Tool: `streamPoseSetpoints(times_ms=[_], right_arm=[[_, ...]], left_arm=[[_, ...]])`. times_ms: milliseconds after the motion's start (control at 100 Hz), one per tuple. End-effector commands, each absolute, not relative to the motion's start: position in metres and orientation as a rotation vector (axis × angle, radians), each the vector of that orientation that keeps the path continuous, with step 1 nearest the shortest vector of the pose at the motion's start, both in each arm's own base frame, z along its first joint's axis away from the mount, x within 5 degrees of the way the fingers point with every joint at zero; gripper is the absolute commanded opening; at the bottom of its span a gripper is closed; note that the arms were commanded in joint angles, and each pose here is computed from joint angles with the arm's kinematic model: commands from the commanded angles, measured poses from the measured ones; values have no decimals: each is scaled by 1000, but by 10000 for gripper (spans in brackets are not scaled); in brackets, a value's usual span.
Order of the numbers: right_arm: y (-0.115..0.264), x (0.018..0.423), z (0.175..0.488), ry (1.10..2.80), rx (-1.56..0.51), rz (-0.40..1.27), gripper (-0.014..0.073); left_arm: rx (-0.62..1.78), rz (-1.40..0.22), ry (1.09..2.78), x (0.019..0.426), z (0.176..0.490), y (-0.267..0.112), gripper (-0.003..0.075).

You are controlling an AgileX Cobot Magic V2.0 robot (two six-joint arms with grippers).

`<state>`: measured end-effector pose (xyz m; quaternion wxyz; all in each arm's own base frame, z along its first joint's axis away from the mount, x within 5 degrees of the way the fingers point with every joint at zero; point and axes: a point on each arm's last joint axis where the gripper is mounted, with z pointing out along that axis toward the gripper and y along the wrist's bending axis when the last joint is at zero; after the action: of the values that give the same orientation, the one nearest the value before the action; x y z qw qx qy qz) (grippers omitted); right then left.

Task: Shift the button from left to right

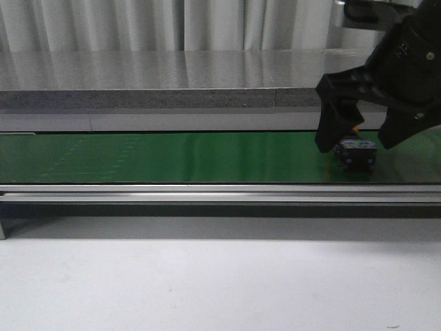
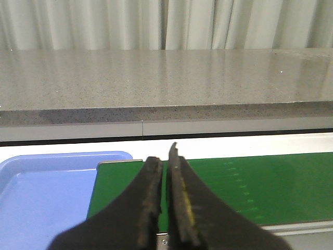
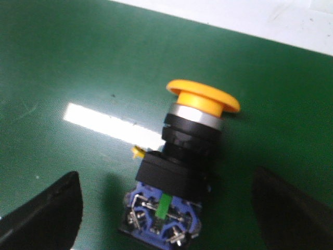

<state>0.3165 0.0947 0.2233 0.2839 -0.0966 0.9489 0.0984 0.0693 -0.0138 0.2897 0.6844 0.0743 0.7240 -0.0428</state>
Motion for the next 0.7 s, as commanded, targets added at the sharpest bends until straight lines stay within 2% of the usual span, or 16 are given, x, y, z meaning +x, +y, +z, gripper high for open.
streamPoseSetpoints(times_ms=[0, 80, 180, 260, 300, 470, 690], right_arm=[[95, 324, 242, 2432, -288, 236, 583], [95, 324, 242, 2432, -290, 234, 481], [95, 324, 242, 2433, -290, 234, 275], [95, 323, 242, 2443, -293, 235, 163], [95, 322, 241, 2449, -294, 235, 139], [94, 318, 251, 2448, -302, 241, 141], [77, 315, 299, 2387, -324, 172, 141]], left_arm=[[133, -95, 1540, 69, 304, -12, 5], [133, -95, 1540, 69, 304, -12, 5], [133, -95, 1540, 69, 304, -12, 5], [133, -95, 1540, 69, 304, -12, 5], [133, -95, 1540, 69, 304, -12, 5], [133, -95, 1540, 69, 304, -12, 5], [133, -95, 1540, 69, 304, -12, 5]])
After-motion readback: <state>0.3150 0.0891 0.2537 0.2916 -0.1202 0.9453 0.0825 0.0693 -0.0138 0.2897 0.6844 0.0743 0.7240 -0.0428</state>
